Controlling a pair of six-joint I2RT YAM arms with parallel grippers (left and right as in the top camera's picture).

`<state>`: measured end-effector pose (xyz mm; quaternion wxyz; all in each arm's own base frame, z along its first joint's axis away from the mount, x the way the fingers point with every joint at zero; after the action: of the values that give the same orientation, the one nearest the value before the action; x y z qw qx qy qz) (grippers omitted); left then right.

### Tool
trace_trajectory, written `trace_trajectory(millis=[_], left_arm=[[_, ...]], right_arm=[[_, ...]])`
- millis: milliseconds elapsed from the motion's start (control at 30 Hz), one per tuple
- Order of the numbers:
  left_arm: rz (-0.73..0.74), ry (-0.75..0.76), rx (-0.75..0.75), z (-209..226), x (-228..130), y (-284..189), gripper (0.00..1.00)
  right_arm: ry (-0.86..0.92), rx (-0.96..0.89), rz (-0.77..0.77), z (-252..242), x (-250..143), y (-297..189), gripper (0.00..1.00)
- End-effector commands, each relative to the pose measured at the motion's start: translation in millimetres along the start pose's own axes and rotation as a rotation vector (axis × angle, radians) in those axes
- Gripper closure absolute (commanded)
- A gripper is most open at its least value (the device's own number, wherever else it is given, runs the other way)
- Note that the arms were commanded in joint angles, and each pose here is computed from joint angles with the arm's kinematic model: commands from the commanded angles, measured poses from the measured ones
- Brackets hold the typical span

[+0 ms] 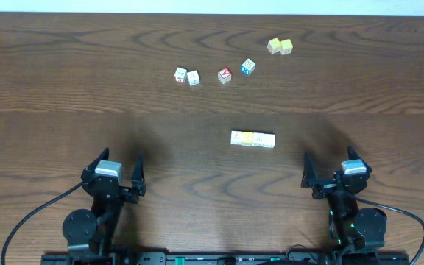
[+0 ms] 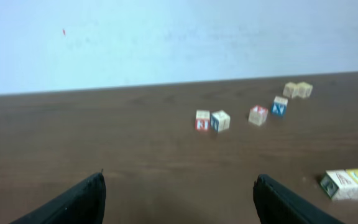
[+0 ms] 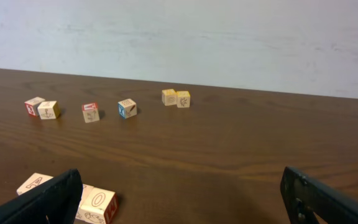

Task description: Lift 4 blocks

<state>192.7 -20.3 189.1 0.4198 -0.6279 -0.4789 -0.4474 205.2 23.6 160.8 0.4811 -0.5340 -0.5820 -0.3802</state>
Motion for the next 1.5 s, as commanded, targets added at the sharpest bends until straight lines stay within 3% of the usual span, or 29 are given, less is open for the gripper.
trace_trajectory(millis=[0, 467, 767, 1200, 1467], left_arm=[[-0.019, 0.017, -0.009, 2, -5, 4, 0.24], [-0.033, -0.203, 0.124, 28, -30, 12, 0.23], [-0.010, -0.198, 0.151, 31, -36, 12, 0.23], [0.012, -0.012, 0.120, 26, -37, 13, 0.24], [0.010, -0.038, 0.119, 25, -37, 13, 0.23]], right_arm=[[-0.011, -0.016, 0.003, -3, -1, 0, 0.01], [-0.011, -0.016, 0.003, -3, -1, 0, 0.01], [-0.011, -0.016, 0.003, -3, -1, 0, 0.01], [-0.011, -0.016, 0.003, -3, -1, 0, 0.01], [-0.011, -0.016, 0.003, -3, -1, 0, 0.01]])
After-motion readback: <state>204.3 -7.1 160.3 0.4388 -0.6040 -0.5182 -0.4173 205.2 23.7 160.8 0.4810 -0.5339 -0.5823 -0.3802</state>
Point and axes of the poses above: each gripper's point midway between its finger pads, its own y axis out along the fingers, its own z axis along the line the jaws close on, x = y × z, the point moved 4 cm from there along -y, back along the fingers, and after that the axes turned 14 degrees about -y, right-handed, at the moved point
